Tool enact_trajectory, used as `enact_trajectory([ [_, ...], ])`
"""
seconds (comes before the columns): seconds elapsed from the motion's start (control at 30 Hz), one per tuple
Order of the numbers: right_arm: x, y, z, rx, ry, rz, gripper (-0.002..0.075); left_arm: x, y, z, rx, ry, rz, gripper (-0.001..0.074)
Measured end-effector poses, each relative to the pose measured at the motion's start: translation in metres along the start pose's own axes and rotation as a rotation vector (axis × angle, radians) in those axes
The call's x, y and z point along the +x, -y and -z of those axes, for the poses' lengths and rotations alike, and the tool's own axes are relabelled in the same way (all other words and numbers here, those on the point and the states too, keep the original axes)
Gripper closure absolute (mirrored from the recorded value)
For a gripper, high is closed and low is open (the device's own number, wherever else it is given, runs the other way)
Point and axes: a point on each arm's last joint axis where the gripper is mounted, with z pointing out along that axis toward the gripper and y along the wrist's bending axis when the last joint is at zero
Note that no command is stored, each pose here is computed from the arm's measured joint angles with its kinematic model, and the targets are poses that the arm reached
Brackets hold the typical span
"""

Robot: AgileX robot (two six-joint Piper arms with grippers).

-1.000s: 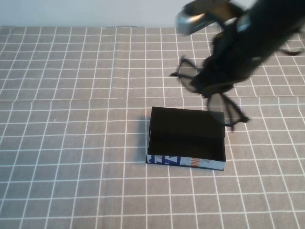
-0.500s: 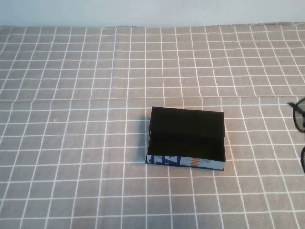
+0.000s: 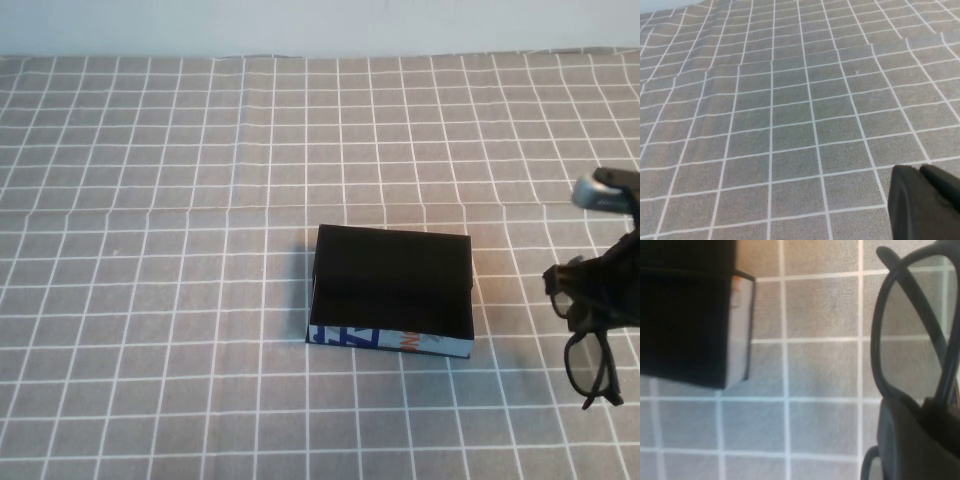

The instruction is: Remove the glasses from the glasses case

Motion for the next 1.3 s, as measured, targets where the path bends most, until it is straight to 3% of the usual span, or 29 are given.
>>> enact_trajectory([
  [0.3, -0.009, 0.006, -0.037, 0.021, -0.016, 0.068, 0.0659, 0.0, 0.0, 0.0, 0.0, 0.0, 0.0, 0.0739],
  [0.5, -0.012, 0.006, -0.039, 0.021, 0.008, 0.095, 0.0443, 0.0, 0.0, 0.0, 0.0, 0.0, 0.0, 0.0739],
  [0.57, -0.012, 0.005, -0.038, 0.019, 0.002, 0.094, 0.0414, 0.0, 0.0, 0.0, 0.0, 0.0, 0.0, 0.0739],
  [0.67, -0.014, 0.002, -0.029, -0.001, 0.028, 0.083, 0.0455, 0.0, 0.0, 0.0, 0.0, 0.0, 0.0, 0.0739],
  [0.8, -0.014, -0.006, 0.017, -0.037, 0.184, 0.097, 0.0624, 0.0, 0.0, 0.0, 0.0, 0.0, 0.0, 0.0739],
  [0.9, -0.005, -0.012, 0.068, -0.07, 0.364, 0.132, 0.0707, 0.0, 0.0, 0.0, 0.0, 0.0, 0.0, 0.0739],
  [1.1, 0.04, -0.011, 0.13, -0.105, 0.626, 0.216, 0.0739, 0.0, 0.0, 0.0, 0.0, 0.0, 0.0, 0.0739],
  [1.3, 0.099, 0.003, 0.147, -0.122, 0.819, 0.24, 0.0742, 0.0, 0.0, 0.0, 0.0, 0.0, 0.0, 0.0739],
])
